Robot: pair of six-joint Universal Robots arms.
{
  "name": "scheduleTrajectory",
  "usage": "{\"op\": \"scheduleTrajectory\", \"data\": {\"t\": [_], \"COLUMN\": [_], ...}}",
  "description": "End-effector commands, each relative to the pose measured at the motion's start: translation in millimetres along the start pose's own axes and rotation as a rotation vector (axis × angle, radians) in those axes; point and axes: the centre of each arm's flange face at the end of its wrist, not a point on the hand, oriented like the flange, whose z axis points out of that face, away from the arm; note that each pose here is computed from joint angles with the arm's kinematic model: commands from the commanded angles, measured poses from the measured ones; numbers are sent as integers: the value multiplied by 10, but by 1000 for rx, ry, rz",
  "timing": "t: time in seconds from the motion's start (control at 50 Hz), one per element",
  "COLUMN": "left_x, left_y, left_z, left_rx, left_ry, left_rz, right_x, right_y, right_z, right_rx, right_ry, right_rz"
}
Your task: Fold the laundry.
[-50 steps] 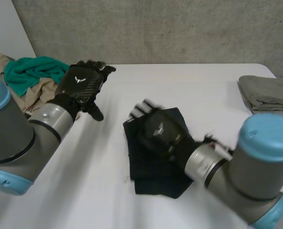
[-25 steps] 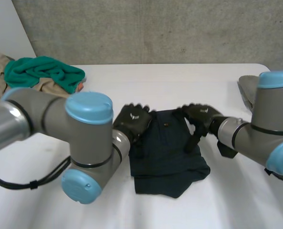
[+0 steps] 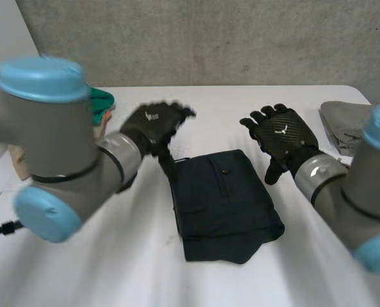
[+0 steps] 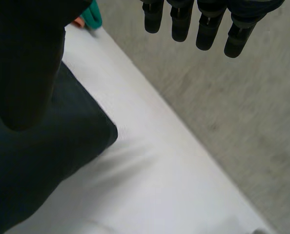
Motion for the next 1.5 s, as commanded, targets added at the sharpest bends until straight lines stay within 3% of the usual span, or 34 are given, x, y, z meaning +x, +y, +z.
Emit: {"op": "scheduleTrajectory", "data": {"t": [0.02,0.1,0.2,0.38,0.66,0.88,1.04,1.26,1.34,1.44,1.5], "left_x": [-37,44,135,196,137,86,41,39,74,119,140], "left_y": [-272,-271,-255,-224,-232,-341,-519,-803,-816,-767,-707], "left_z": [-210,-354,-488,-505,-443,-424,-413,-440,-456,-449,-431], "left_rx": [86,40,-8,-7,44,96,156,245,251,240,226], "left_ry": [197,374,497,456,404,391,375,360,366,379,384], "left_rz": [-11,-34,-62,-47,-64,-76,-85,-84,-81,-84,-86], "right_x": [-445,-625,-727,-848,-915,-600,-122,1297,1881,2546,2732], "right_y": [194,446,657,860,811,504,247,-108,14,562,893], "right_z": [-452,-629,-622,-298,136,491,764,1055,1080,1153,1211], "right_rx": [-17,-71,-34,42,115,240,308,457,483,448,416], "right_ry": [-122,-181,-153,-97,-56,-1,78,328,433,514,503], "right_rz": [-69,-50,-17,-11,35,144,223,329,330,289,275]}}
